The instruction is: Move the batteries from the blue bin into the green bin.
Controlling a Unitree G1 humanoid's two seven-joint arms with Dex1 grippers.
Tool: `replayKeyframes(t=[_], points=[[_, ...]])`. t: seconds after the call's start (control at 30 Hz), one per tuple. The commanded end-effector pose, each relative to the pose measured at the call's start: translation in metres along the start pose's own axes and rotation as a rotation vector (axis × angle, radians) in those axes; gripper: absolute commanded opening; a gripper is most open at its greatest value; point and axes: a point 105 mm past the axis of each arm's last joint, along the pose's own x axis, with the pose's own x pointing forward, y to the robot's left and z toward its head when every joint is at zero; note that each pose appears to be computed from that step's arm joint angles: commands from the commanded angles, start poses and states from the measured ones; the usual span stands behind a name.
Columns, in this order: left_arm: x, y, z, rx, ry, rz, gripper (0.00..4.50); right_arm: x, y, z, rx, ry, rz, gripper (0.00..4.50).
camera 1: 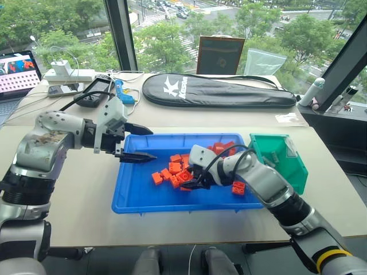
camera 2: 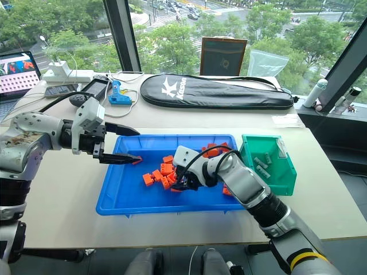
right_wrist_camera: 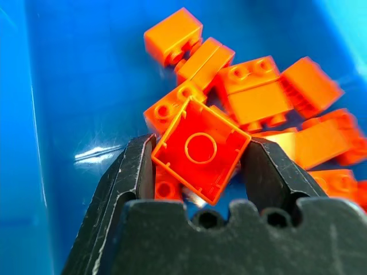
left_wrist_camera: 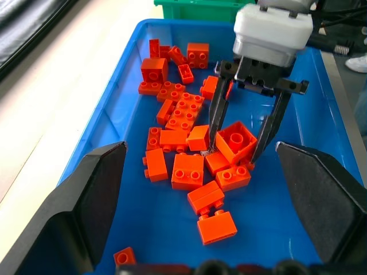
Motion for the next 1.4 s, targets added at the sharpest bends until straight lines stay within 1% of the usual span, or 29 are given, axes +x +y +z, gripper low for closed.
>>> replayKeyframes(t=[0.03,0.13,0.27,0.3,0.33,0.4,0.47,0.53,0.6,0.7,0.9,1.07,1.2,1.23,1.3,1.33,1.4], points=[[-0.001,0.001,0.012,0.050,-0.030,0.008,4.50,-0.034,-0.024,0.013,-0.039,-0.016,-0.104,2.01],[0.002,0.000,0.012,0.052,-0.035,-0.002,4.50,-0.043,-0.043,-0.001,-0.041,0.035,-0.188,2.01],[0.003,0.002,0.014,0.059,-0.043,-0.001,4.50,-0.044,-0.056,-0.021,-0.042,0.094,-0.248,2.01],[0.004,0.002,0.015,0.060,-0.044,-0.001,4.50,-0.042,-0.057,-0.023,-0.053,0.103,-0.256,3.00],[0.004,0.002,0.015,0.061,-0.046,-0.001,4.50,-0.041,-0.056,-0.021,-0.066,0.094,-0.262,3.16],[0.003,0.002,0.015,0.062,-0.046,0.000,4.50,-0.037,-0.052,-0.008,-0.078,0.035,-0.267,3.90],[0.003,0.002,0.015,0.062,-0.045,0.000,4.50,-0.032,-0.041,0.006,-0.046,-0.038,-0.226,3.90],[0.004,0.002,0.015,0.062,-0.044,0.000,4.50,-0.023,-0.024,0.014,-0.034,-0.082,-0.143,3.90],[0.005,0.002,0.015,0.063,-0.045,-0.001,4.50,-0.013,-0.010,0.016,-0.038,-0.095,-0.084,3.90],[0.005,0.003,0.015,0.068,-0.043,0.001,4.50,-0.003,-0.003,0.011,-0.035,-0.086,-0.063,3.90],[0.005,0.002,0.016,0.071,-0.040,0.004,4.50,0.009,-0.003,0.006,-0.003,-0.084,-0.045,3.90],[0.005,0.002,0.015,0.070,-0.037,0.006,4.50,0.016,-0.017,-0.002,0.029,-0.070,-0.071,3.90],[0.006,0.007,0.013,0.069,-0.034,0.025,4.50,0.025,-0.021,-0.011,0.013,-0.037,-0.042,3.90],[0.006,0.007,0.013,0.068,-0.037,0.026,4.50,0.027,-0.020,-0.012,0.015,-0.036,-0.034,3.39],[0.007,0.005,0.014,0.064,-0.043,0.019,4.50,0.029,-0.018,-0.013,0.027,-0.035,-0.016,2.87],[0.007,0.005,0.014,0.064,-0.043,0.018,4.50,0.030,-0.017,-0.015,0.028,-0.031,-0.011,2.43],[0.007,0.005,0.014,0.063,-0.043,0.019,4.50,0.030,-0.017,-0.015,0.030,-0.031,-0.010,1.84]])
